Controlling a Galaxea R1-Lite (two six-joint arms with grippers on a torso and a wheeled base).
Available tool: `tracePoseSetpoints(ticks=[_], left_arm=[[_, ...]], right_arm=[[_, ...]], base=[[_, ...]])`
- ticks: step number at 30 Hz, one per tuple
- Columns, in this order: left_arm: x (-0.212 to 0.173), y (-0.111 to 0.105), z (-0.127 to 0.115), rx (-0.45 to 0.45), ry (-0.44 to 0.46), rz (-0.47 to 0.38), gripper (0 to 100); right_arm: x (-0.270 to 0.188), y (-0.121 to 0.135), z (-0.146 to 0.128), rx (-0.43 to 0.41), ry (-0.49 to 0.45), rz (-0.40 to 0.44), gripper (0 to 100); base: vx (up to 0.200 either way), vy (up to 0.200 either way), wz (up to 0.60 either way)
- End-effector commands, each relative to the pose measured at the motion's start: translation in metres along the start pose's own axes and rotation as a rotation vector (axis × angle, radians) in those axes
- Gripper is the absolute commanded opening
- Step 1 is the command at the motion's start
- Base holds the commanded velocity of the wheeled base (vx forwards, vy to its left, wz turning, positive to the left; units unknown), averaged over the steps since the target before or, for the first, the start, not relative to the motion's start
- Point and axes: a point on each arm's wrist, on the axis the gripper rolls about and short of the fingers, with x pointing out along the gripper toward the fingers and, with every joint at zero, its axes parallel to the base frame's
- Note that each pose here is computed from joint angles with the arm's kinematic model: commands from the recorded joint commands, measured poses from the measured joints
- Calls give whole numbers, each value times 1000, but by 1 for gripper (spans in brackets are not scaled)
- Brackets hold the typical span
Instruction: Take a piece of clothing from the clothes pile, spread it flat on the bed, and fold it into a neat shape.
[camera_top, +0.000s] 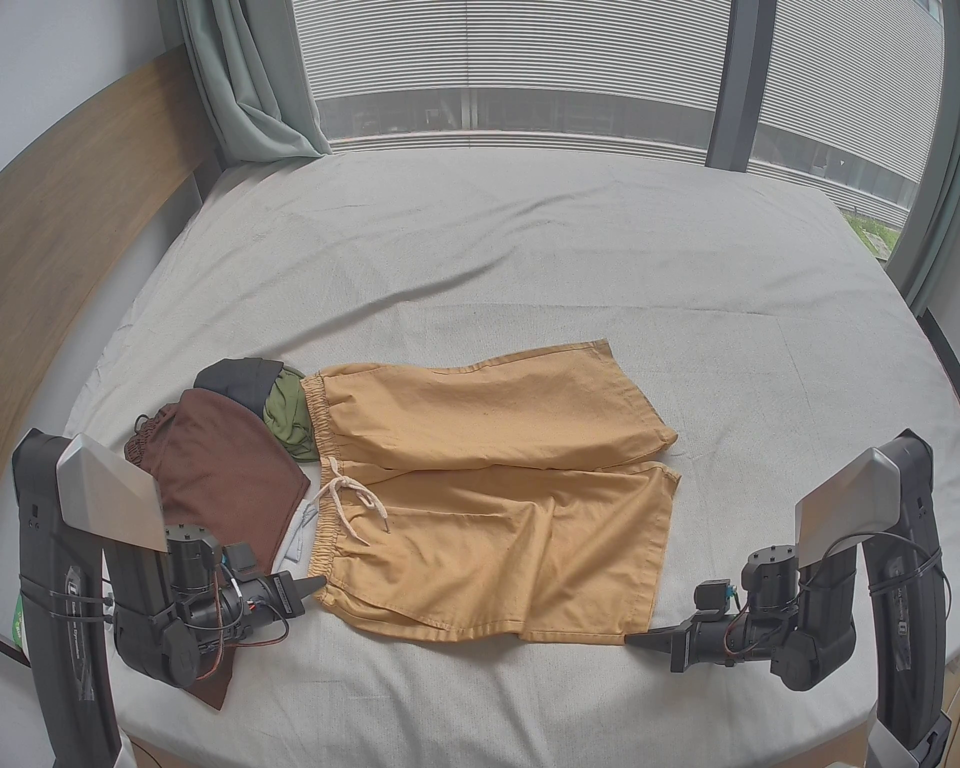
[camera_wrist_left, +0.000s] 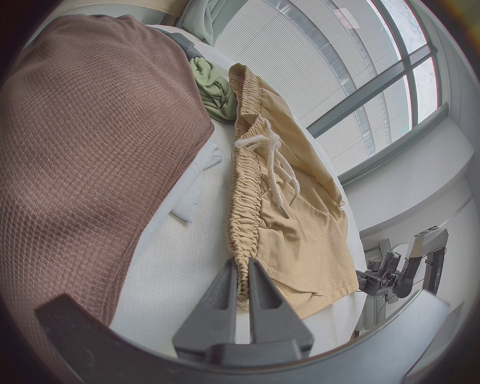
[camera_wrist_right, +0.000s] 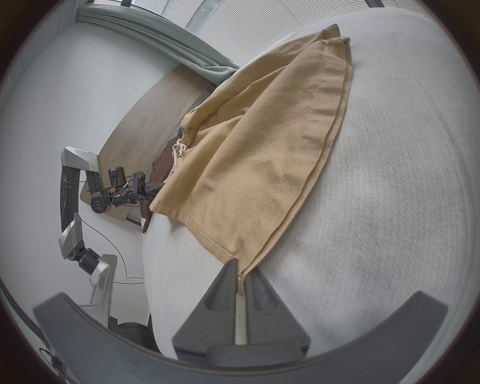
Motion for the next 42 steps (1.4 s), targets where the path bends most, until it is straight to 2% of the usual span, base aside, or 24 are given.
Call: tracePoseSetpoints(ticks=[1,6,11,16,22,32,37,42], left_arm=[[-1,-1,1,4,-4,-3,0],[-9,-4,0,5,1,1,0],[-22,-10,-1,7,15,-2,0],[-34,-14,-9,20,65,-34,0],[-45,-4,-12,40,83,-37,0],[-53,-2,-19,29,115,-27,0],[-51,3,-29,83,158,-29,0],[-48,3,-30,90,165,-32,0]], right_arm=[[-6,0,-1,3,3,-10,0],[-24,-4,2,-12,-22,-47,0],[-39,3,4,-5,-32,-58,0],[-45,6,1,9,-19,-61,0],[-54,9,-5,31,-3,-71,0],[-61,9,-11,9,17,-84,0],[-61,9,-12,13,24,-83,0],[-60,9,-13,14,29,-83,0]], base=[[0,0,0],[0,0,0],[0,0,0],[0,0,0],[0,0,0],[0,0,0],[0,0,0],[0,0,0]])
